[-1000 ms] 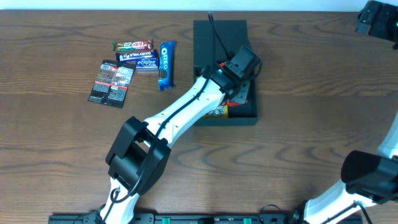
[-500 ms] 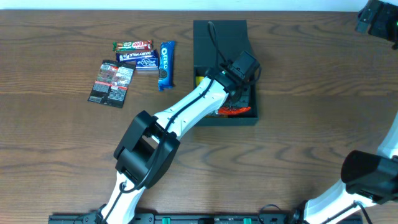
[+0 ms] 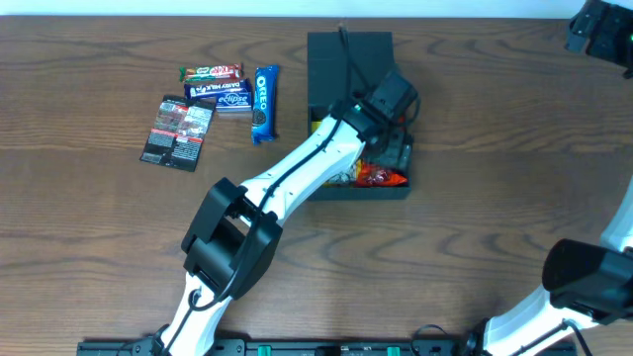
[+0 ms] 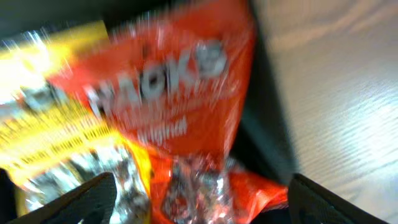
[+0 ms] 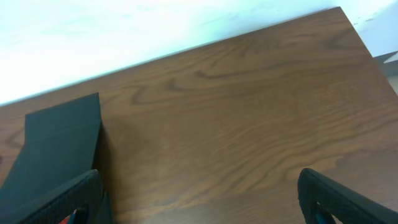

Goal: Pack container

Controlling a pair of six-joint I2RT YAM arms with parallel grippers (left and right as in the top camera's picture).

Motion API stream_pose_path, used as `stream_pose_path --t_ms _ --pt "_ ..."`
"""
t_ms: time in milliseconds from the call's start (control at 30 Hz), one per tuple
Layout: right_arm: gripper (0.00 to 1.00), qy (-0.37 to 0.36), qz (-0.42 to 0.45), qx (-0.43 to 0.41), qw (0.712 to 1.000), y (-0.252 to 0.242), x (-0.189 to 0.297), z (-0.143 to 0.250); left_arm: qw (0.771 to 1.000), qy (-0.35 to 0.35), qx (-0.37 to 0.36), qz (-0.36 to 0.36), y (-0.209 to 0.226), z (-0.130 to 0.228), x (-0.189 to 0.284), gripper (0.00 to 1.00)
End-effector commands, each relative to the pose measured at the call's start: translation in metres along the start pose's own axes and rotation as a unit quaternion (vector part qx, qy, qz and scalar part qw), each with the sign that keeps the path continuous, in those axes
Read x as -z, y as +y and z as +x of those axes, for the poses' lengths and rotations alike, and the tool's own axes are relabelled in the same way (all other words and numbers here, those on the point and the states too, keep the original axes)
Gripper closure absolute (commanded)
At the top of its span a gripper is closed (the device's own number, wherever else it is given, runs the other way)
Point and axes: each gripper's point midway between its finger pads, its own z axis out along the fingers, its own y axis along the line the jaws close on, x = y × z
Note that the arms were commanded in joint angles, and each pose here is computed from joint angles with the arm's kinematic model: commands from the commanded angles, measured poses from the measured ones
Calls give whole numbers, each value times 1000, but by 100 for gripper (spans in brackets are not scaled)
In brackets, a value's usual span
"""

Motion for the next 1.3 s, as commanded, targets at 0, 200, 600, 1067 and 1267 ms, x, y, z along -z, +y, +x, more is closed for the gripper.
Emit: stream_pose_path --t_ms 0,200,600,1067,1267 --pt "1 -2 3 -9 1000 -4 5 0 997 -64 -37 -15 -4 -33 37 39" --pt "1 -1 3 -9 1000 -4 5 1 997 -59 -34 -39 9 -28 21 94" --pt "1 -1 3 -9 1000 -4 5 1 999 3 -52 14 4 -2 -23 95" --pt "1 -2 3 -9 1000 -4 4 0 994 88 -42 40 5 38 -72 94" --pt "1 -3 3 -9 1000 -4 4 0 995 82 -43 41 5 35 -74 94"
